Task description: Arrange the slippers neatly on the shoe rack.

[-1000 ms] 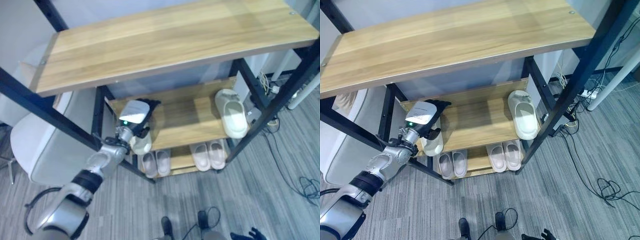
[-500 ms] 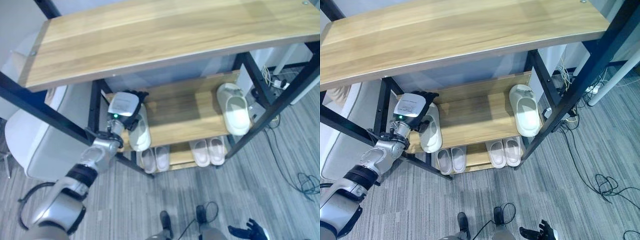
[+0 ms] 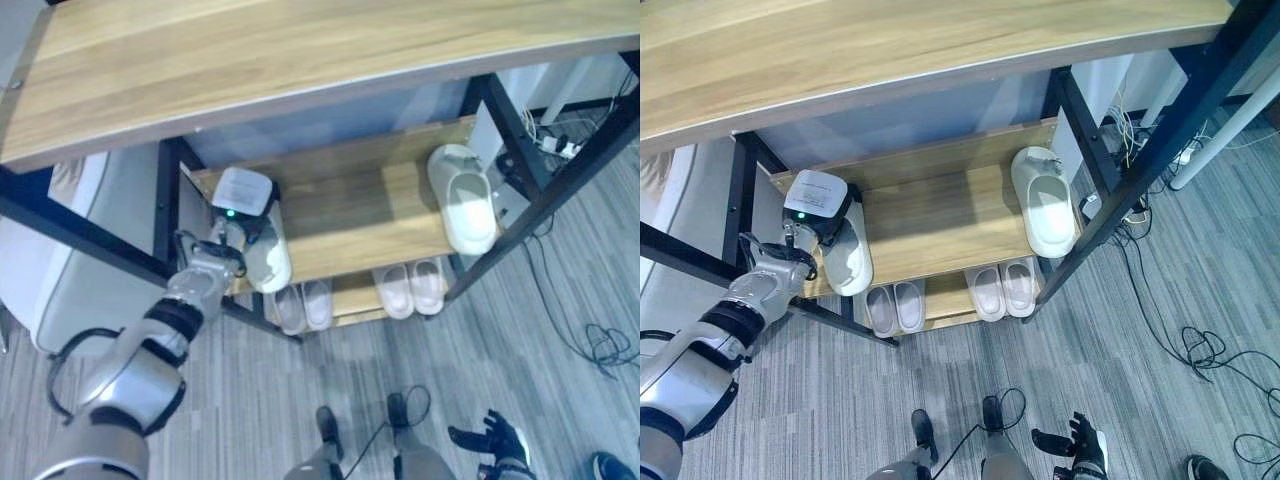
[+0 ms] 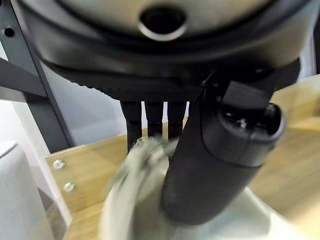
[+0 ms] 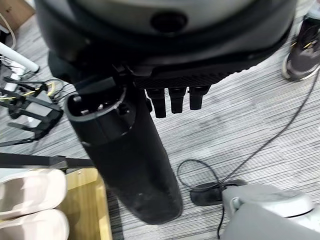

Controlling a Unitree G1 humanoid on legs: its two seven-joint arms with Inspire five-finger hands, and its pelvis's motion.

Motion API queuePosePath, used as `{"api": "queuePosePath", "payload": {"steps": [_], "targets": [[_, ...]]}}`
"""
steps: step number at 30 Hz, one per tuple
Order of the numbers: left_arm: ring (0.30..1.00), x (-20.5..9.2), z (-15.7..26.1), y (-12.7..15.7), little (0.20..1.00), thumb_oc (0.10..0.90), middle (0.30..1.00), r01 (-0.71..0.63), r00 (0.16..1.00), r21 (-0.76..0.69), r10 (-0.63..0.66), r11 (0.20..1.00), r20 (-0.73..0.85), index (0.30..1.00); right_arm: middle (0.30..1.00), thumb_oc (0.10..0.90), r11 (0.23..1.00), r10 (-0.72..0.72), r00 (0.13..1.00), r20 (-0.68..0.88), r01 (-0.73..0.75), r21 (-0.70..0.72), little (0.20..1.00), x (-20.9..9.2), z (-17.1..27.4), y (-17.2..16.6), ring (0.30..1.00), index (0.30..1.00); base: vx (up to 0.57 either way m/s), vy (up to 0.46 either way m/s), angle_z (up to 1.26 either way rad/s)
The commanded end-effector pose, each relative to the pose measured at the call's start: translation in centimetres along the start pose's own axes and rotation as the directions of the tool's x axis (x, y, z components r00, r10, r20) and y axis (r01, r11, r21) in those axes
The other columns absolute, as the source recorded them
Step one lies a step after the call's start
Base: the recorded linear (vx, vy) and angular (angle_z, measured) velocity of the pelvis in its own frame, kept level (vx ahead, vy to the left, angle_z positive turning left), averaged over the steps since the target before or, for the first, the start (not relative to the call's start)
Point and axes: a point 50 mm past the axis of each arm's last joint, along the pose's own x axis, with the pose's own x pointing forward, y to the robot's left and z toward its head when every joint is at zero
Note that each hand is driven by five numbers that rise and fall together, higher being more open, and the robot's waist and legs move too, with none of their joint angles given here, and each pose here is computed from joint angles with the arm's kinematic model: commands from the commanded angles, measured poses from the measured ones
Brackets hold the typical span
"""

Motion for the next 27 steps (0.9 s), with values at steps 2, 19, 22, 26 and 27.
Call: {"api": "queuePosePath", "payload": {"steps": [2, 19, 22, 26, 27], "targets": [[0.3, 2.9, -0.3, 5.7, 0.3, 0.4, 0.3, -0.231, 0.971, -0.029, 0.229, 0.972, -0.062, 0.3, 0.9, 0.8, 0.997, -0.059, 0.995, 0.074, 0.062, -0.04, 0.9, 0.3, 1.2, -1.9, 0.9, 0.9, -0.01, 0.008, -0.06], [0.3, 4.1, 11.1, 9.3, 0.3, 0.4, 0.3, -0.321, 0.908, -0.284, 0.379, 0.903, 0.179, 0.3, 0.9, 0.8, 0.994, -0.075, 0.987, 0.145, 0.086, -0.074, 0.9, 1.1, 3.7, -1.9, 0.9, 0.9, 0.0, -0.006, -0.05], [0.3, 4.4, 12.6, 9.8, 0.3, 0.4, 0.3, -0.332, 0.897, -0.23, 0.381, 0.915, 0.222, 0.3, 0.9, 0.8, 0.993, -0.074, 0.984, 0.162, 0.089, -0.082, 0.9, 1.3, 4.3, -1.9, 0.9, 0.9, 0.02, -0.018, -0.04], [0.3, 4.8, 14.1, 9.9, 0.3, 0.4, 0.3, -0.309, 0.901, -0.189, 0.351, 0.932, 0.255, 0.3, 0.9, 0.8, 0.991, -0.064, 0.981, 0.183, 0.084, -0.102, 0.9, 1.5, 5.0, -1.6, 0.9, 0.9, 0.01, -0.026, -0.09], [0.3, 4.9, 14.4, 10.4, 0.3, 0.4, 0.3, -0.317, 0.896, -0.19, 0.359, 0.929, 0.262, 0.3, 0.9, 0.8, 0.991, -0.062, 0.98, 0.188, 0.083, -0.105, 0.9, 1.5, 5.1, -1.6, 0.9, 0.9, 0.02, -0.048, -0.05]]}}
